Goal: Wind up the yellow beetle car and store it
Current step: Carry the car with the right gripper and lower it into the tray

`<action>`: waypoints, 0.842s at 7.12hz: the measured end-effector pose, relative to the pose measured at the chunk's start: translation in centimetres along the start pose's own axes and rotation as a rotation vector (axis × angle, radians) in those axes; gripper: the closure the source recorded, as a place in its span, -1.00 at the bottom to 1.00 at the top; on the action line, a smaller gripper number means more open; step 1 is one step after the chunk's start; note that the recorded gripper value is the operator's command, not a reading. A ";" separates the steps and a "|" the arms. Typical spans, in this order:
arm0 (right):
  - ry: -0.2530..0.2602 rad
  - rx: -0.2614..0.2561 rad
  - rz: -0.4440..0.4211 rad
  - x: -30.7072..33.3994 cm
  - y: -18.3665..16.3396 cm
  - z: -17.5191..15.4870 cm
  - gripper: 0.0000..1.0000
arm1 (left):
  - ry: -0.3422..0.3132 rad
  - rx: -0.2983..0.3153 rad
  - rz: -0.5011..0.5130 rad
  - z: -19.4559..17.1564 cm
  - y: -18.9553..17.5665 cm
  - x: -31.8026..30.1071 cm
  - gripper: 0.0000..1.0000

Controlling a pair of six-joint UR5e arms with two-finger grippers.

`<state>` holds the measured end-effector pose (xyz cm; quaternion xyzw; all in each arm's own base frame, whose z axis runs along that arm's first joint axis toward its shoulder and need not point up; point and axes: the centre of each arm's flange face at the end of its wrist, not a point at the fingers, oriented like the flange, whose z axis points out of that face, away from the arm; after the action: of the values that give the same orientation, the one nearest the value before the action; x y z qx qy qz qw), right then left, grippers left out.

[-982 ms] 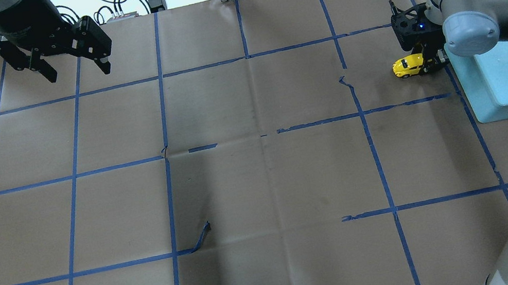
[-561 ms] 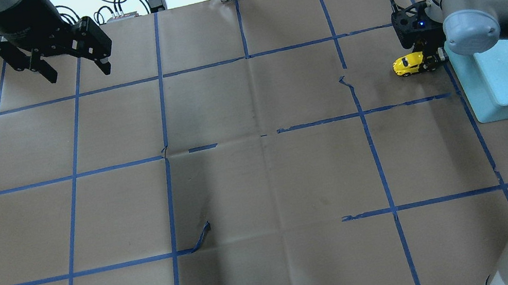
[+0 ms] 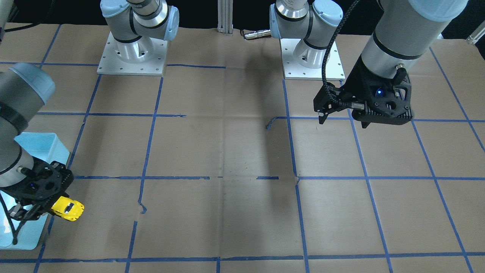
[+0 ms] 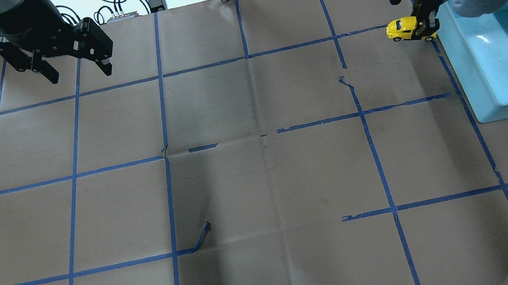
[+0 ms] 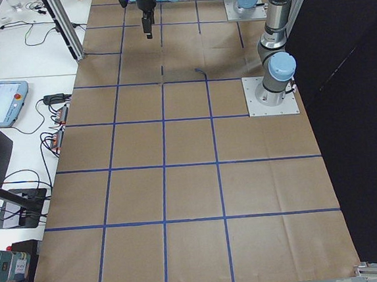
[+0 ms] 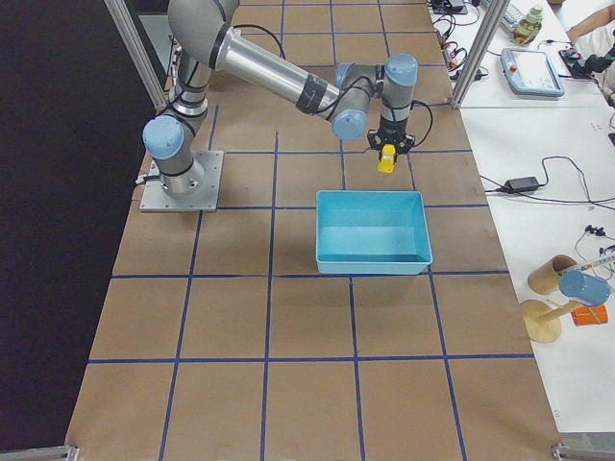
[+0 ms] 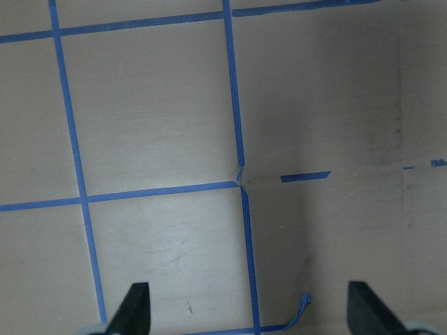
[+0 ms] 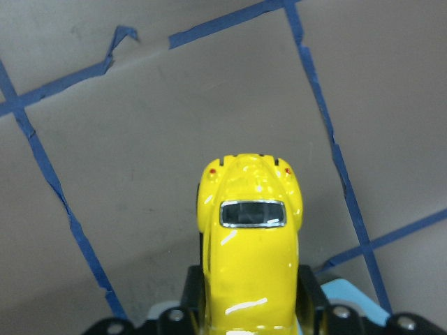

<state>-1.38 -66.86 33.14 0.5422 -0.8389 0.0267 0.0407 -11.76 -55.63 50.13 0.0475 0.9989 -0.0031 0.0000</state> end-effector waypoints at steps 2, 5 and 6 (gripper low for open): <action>0.005 -0.012 0.317 2.7 2.7 -3.9 0.32 | -0.007 -0.013 0.022 0.1 2.2 0.1 -0.99; 0.005 -0.017 0.799 7.0 15.4 -3.4 0.34 | -0.005 -0.016 0.033 0.7 4.5 -0.1 -0.99; -0.014 -0.027 0.962 7.1 18.3 -2.4 0.34 | -0.005 -0.009 0.028 0.5 4.5 -0.4 -0.99</action>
<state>-20.93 -65.58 36.20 0.0922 -0.9950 0.0281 0.0252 -10.96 -51.16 49.62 0.0616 0.9981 0.0012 0.0025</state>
